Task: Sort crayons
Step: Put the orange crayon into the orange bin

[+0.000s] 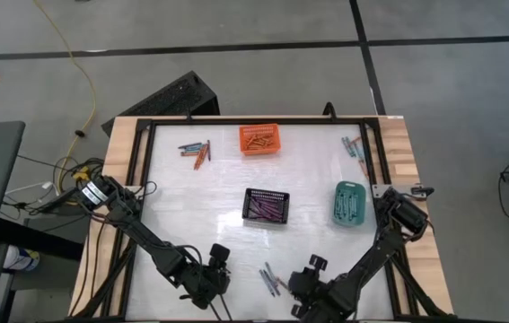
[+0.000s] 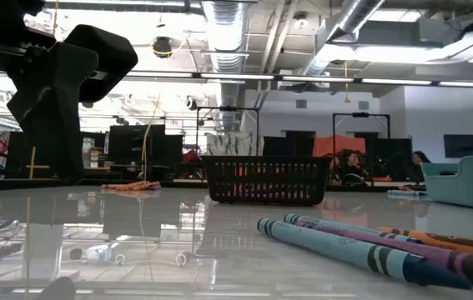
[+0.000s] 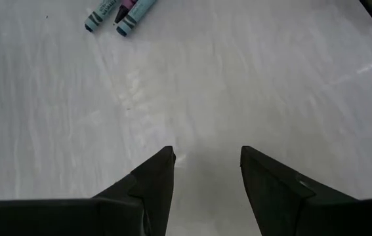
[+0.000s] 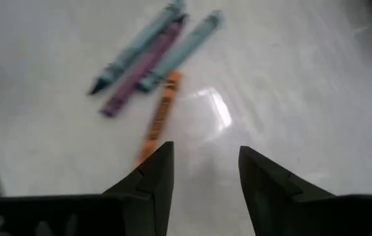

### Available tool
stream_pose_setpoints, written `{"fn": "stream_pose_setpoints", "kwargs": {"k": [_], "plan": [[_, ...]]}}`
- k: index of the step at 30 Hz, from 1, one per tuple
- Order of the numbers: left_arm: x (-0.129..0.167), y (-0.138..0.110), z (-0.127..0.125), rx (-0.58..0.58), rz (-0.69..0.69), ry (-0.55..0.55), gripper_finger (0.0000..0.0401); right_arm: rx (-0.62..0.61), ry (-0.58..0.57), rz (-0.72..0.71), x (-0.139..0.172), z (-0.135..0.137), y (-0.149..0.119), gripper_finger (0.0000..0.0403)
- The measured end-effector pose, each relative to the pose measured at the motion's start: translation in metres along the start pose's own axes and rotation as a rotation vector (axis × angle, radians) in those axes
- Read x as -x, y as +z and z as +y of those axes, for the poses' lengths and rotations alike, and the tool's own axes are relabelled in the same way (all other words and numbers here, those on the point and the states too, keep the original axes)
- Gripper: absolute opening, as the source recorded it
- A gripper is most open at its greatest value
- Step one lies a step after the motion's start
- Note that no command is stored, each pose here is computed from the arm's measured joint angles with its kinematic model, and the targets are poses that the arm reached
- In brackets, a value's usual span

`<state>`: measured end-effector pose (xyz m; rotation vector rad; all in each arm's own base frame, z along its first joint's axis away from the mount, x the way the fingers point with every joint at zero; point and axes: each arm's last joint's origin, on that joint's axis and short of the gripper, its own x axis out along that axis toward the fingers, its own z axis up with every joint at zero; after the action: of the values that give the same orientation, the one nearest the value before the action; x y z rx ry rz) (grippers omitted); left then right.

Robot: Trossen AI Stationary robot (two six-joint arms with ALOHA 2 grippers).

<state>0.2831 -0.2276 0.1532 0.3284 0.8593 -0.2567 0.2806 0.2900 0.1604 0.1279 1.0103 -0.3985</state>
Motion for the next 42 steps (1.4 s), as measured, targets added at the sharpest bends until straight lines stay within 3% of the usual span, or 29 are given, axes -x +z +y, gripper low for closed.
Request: {"fn": "stream_pose_setpoints", "kwargs": {"k": [8, 25, 31, 36, 42], "plan": [[0.0, 0.002, 0.0, -0.003, -0.015, -0.002, 0.0164, -0.007, 0.081, -0.037, 0.0, 0.009, 0.004, 0.0203], [0.0, 0.001, 0.0, -0.003, -0.013, -0.011, 0.0164, -0.034, 0.146, -0.013, -0.024, 0.006, -0.011, 0.0193], [0.0, 0.001, 0.0, -0.003, -0.013, -0.011, 0.0164, -0.035, 0.119, -0.007, -0.03, 0.0, -0.018, 0.0192], [0.0, 0.001, 0.0, -0.003, -0.013, -0.011, 0.0164, -0.023, 0.078, -0.009, -0.033, -0.006, -0.02, 0.0164], [0.0, 0.001, 0.0, -0.009, -0.013, -0.011, 0.0164, 0.044, 0.042, 0.001, -0.035, -0.01, -0.019, 0.0081]]}}
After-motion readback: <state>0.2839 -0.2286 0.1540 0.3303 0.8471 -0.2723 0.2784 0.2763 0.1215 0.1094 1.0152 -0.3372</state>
